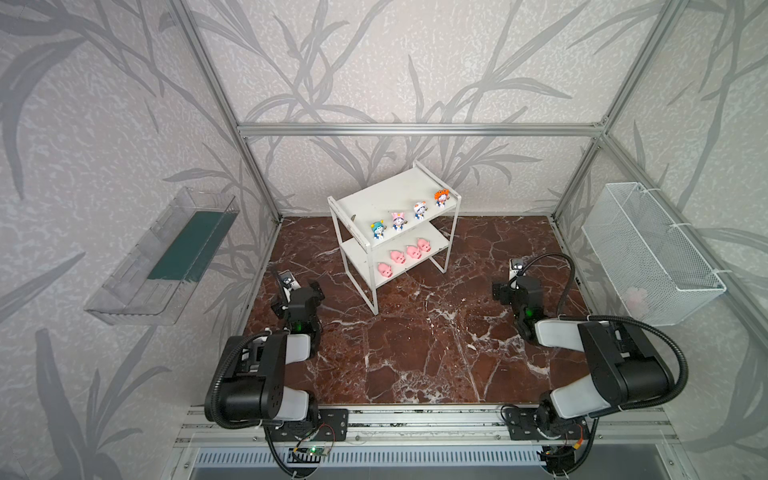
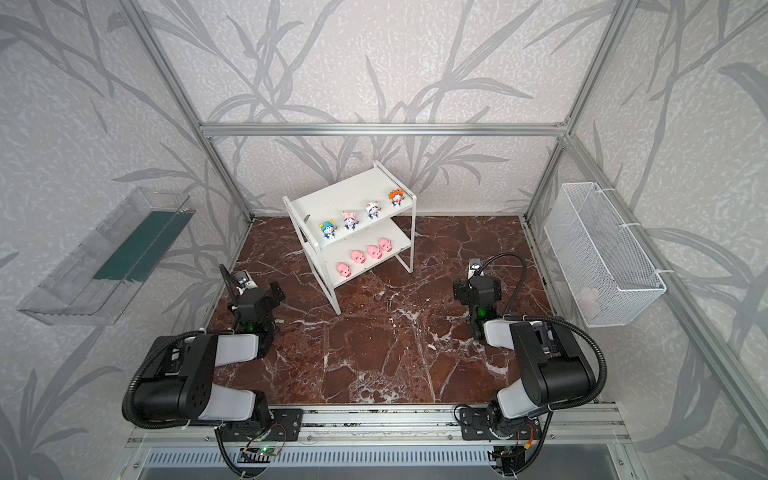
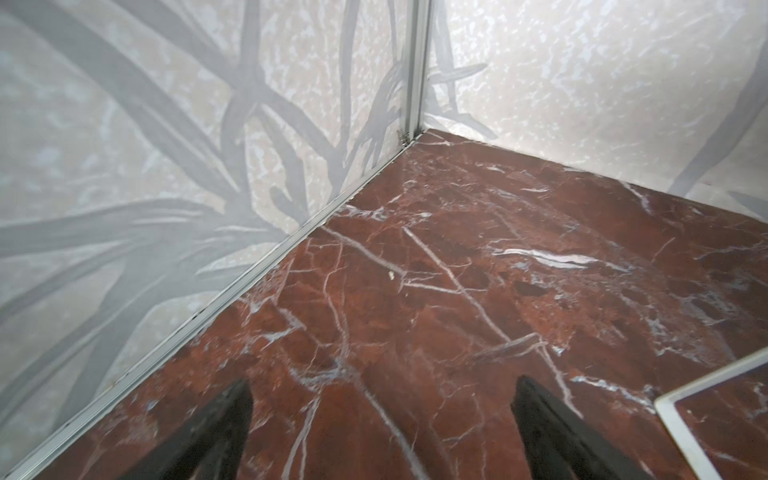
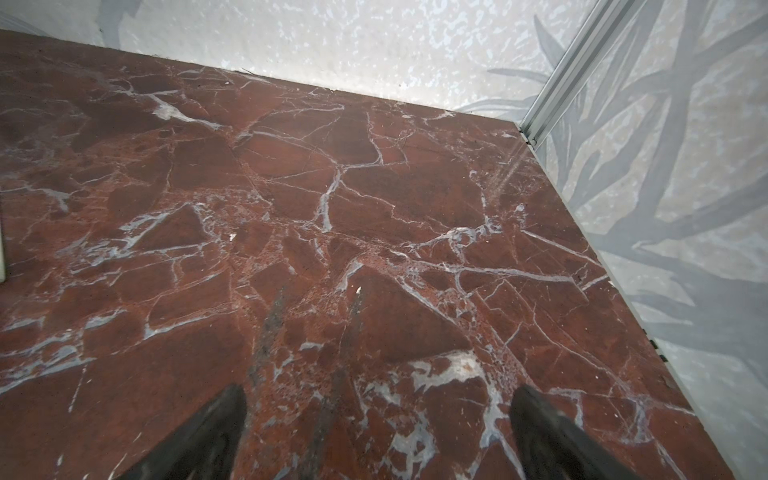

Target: Place and organize the plastic toys onto the shelf

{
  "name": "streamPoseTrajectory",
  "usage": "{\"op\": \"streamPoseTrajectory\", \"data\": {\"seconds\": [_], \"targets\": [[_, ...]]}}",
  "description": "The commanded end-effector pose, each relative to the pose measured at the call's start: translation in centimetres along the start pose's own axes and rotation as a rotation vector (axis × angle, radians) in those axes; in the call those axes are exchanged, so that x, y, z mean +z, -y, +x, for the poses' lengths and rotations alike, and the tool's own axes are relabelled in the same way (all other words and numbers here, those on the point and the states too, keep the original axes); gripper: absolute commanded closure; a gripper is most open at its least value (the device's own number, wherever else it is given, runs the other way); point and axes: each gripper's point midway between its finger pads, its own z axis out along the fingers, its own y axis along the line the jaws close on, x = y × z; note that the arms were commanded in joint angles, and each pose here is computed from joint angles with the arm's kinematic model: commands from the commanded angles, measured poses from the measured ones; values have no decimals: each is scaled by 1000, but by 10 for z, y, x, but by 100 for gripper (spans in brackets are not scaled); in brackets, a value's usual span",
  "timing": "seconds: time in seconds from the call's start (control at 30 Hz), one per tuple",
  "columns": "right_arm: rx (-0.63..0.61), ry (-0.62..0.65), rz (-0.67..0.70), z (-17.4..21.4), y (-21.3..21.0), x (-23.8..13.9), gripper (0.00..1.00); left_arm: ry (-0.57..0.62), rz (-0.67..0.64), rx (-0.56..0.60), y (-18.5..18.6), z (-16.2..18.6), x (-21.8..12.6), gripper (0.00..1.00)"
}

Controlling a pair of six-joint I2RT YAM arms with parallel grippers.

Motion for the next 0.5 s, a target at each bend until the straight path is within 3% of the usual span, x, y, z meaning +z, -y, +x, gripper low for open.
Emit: {"op": "streamPoseTrajectory", "data": {"seconds": [0.0, 0.07, 0.27, 0.47], "targets": [[30, 55, 0, -16, 1, -2, 1, 99, -37, -80, -7, -24, -3, 1], [29, 54, 0, -16, 1, -2, 1, 99, -33, -79, -7, -23, -4, 1], [31, 60, 0, -17, 1, -2, 1, 144, 199, 37, 37, -19, -12, 1], [48, 106, 9, -16, 6, -12, 1, 139, 234, 81, 48, -7, -9, 1]]}}
